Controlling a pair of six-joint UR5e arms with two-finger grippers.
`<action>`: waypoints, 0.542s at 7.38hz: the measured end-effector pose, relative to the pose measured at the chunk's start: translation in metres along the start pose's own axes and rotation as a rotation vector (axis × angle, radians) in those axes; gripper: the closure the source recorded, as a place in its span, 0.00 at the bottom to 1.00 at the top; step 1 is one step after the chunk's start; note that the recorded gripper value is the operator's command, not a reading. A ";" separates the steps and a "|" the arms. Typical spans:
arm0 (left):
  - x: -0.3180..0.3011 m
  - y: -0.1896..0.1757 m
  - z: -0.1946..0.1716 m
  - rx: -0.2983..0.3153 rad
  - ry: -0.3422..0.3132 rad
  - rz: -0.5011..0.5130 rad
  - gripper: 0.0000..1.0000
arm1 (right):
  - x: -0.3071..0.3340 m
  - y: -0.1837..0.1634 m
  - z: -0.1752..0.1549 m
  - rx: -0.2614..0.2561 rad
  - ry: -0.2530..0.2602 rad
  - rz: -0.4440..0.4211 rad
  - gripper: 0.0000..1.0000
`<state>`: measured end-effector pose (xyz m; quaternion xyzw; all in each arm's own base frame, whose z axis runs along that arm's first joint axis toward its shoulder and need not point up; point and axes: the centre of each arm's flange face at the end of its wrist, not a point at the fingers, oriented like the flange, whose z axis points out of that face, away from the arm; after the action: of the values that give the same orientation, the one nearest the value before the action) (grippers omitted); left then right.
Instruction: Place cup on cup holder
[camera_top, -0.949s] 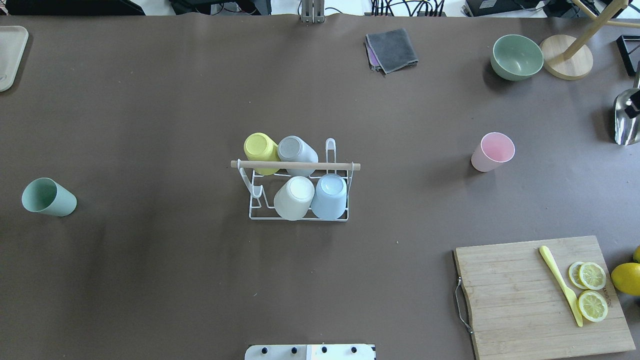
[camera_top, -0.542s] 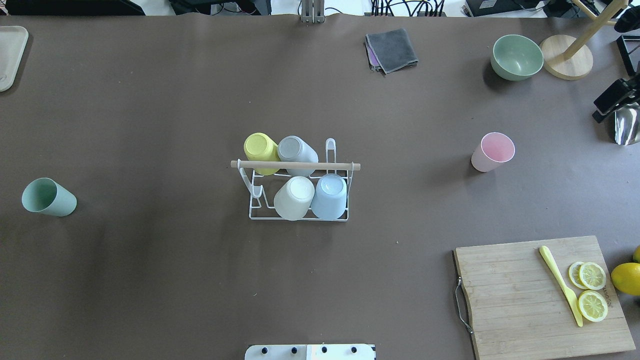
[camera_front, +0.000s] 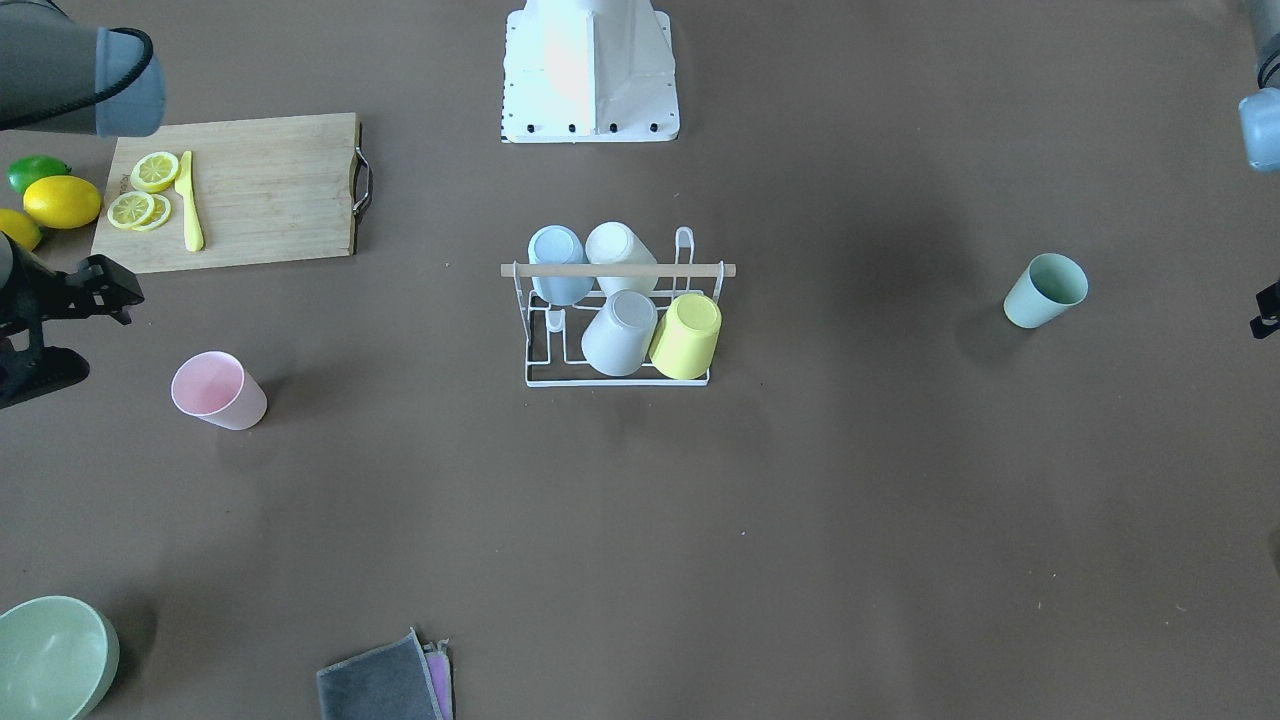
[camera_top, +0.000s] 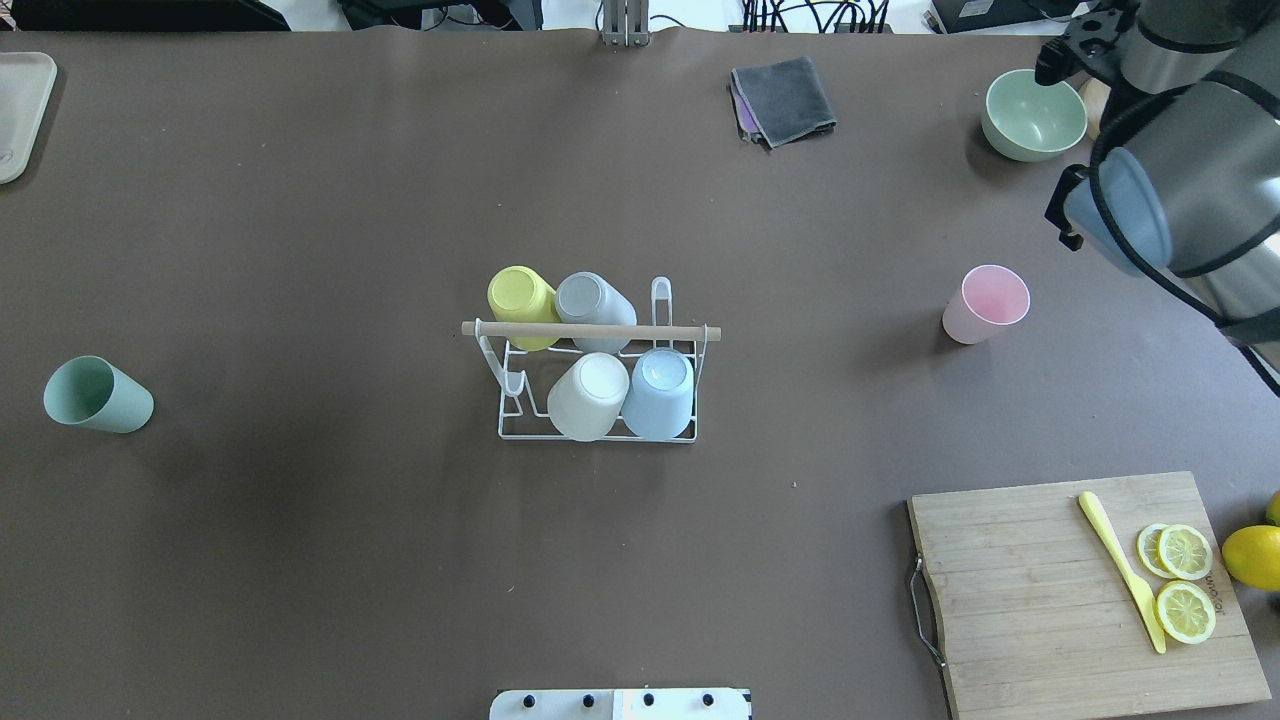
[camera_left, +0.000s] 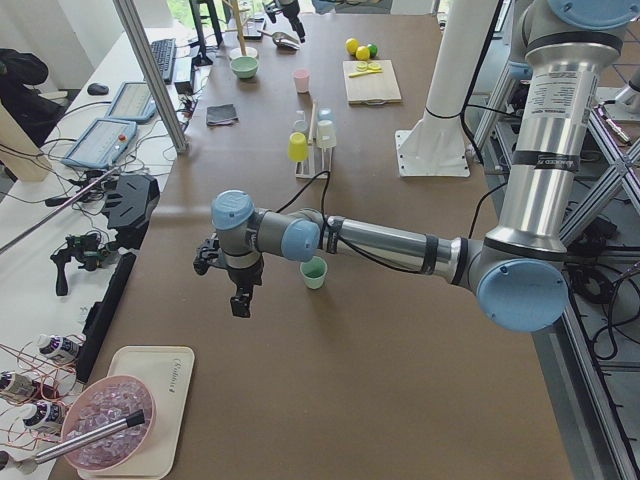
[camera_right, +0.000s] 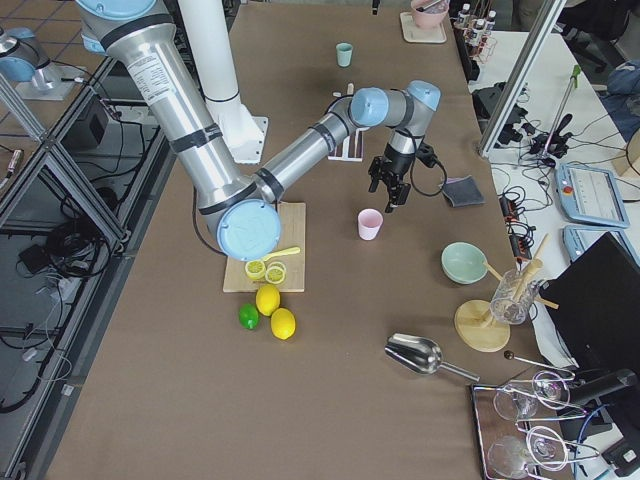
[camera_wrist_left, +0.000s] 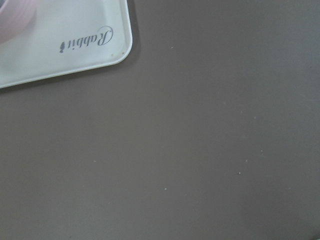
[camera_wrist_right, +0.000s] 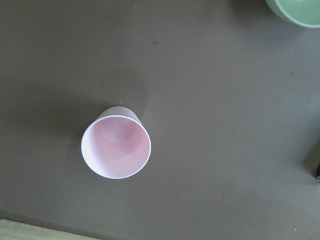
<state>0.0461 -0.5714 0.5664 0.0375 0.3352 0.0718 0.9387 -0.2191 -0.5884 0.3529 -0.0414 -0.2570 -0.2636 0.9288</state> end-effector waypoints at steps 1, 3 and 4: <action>0.023 -0.024 0.001 -0.034 -0.003 0.008 0.02 | -0.015 -0.025 -0.008 -0.048 0.024 -0.029 0.00; 0.071 -0.071 0.010 -0.119 -0.008 0.022 0.02 | -0.043 -0.064 -0.004 -0.137 0.064 -0.078 0.00; 0.088 -0.082 0.018 -0.158 -0.010 0.024 0.02 | -0.059 -0.088 0.005 -0.188 0.081 -0.108 0.00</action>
<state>0.1336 -0.6383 0.5158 -0.0321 0.3235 0.1091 0.9394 -0.3093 -0.6354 0.3224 -0.1038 -0.1951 -0.3375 0.9150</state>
